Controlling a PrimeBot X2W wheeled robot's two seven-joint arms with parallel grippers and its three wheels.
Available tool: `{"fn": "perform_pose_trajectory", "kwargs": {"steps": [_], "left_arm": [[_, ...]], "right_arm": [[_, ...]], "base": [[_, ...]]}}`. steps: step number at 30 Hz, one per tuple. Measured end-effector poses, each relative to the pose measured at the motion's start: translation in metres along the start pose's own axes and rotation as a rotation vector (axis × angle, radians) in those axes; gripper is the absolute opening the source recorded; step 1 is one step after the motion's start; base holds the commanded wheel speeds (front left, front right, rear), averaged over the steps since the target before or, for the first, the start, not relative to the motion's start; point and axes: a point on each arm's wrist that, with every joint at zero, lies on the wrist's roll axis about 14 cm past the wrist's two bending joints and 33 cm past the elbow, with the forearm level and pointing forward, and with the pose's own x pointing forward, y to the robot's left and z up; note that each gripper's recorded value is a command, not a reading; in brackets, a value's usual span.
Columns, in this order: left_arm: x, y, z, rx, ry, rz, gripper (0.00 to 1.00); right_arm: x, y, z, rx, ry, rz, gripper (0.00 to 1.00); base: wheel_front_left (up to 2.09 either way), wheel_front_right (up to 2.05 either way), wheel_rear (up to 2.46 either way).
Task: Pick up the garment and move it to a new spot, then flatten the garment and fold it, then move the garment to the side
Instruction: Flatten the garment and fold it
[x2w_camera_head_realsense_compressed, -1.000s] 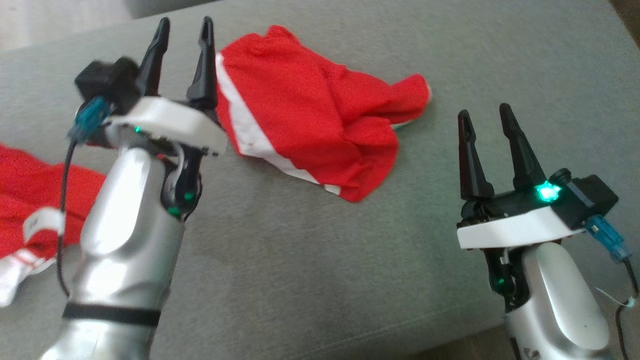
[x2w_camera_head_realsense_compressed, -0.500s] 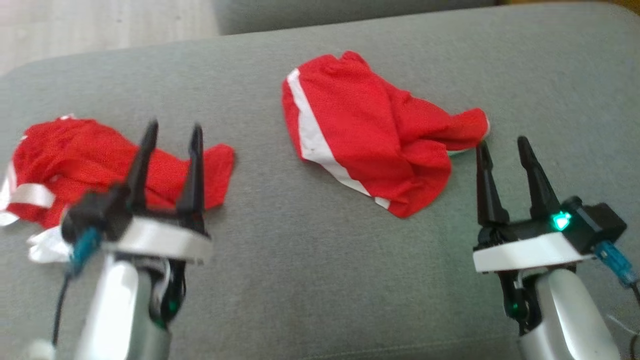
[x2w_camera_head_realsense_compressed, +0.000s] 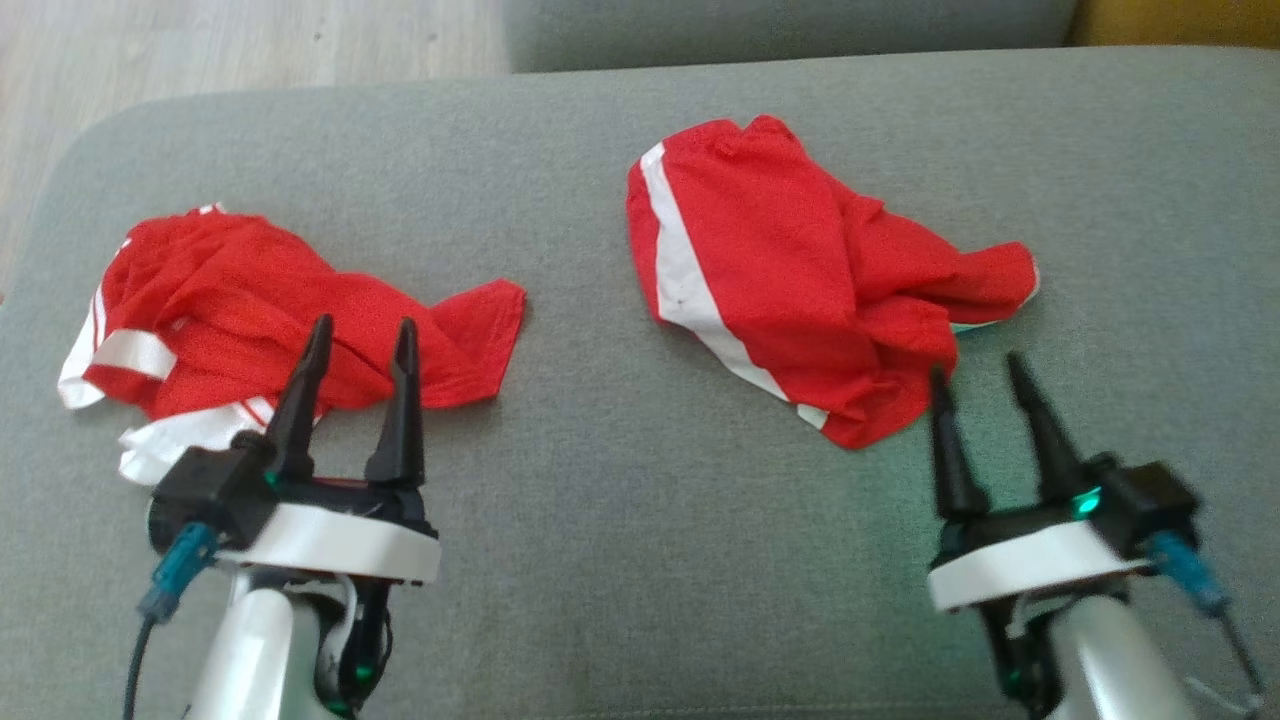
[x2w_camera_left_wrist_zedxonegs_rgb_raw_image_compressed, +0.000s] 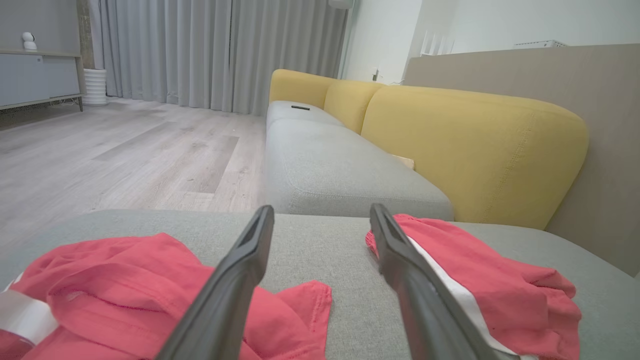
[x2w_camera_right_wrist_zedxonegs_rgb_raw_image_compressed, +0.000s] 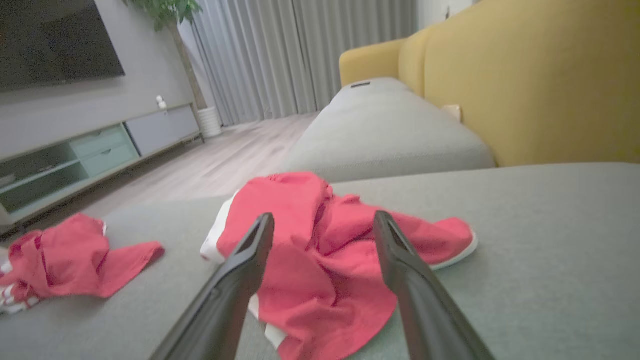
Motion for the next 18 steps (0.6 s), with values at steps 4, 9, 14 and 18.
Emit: {"fn": "perform_pose_trajectory", "kwargs": {"steps": [4, 9, 14, 18], "left_arm": [[-0.001, 0.0, -0.006, -0.004, 0.017, 0.003, 1.0], [-0.004, 0.006, -0.013, -0.013, 0.04, 0.026, 1.0], [-0.002, 0.013, -0.014, -0.014, 0.041, 0.047, 1.0], [-0.004, 0.02, -0.015, -0.013, 0.045, 0.07, 1.0]], "right_arm": [[-0.003, 0.021, -0.04, -0.026, 0.124, 0.071, 1.0], [-0.008, 0.028, -0.09, -0.047, 0.307, 0.108, 1.0], [0.011, 0.035, -0.103, -0.033, 0.352, 0.137, 1.0], [0.02, 0.037, -0.115, -0.03, 0.391, 0.144, 1.0]], "base": [[0.0, 0.0, 0.0], [0.0, 0.0, 0.0], [0.0, 0.0, 0.0], [0.0, 0.0, 0.0]]}}
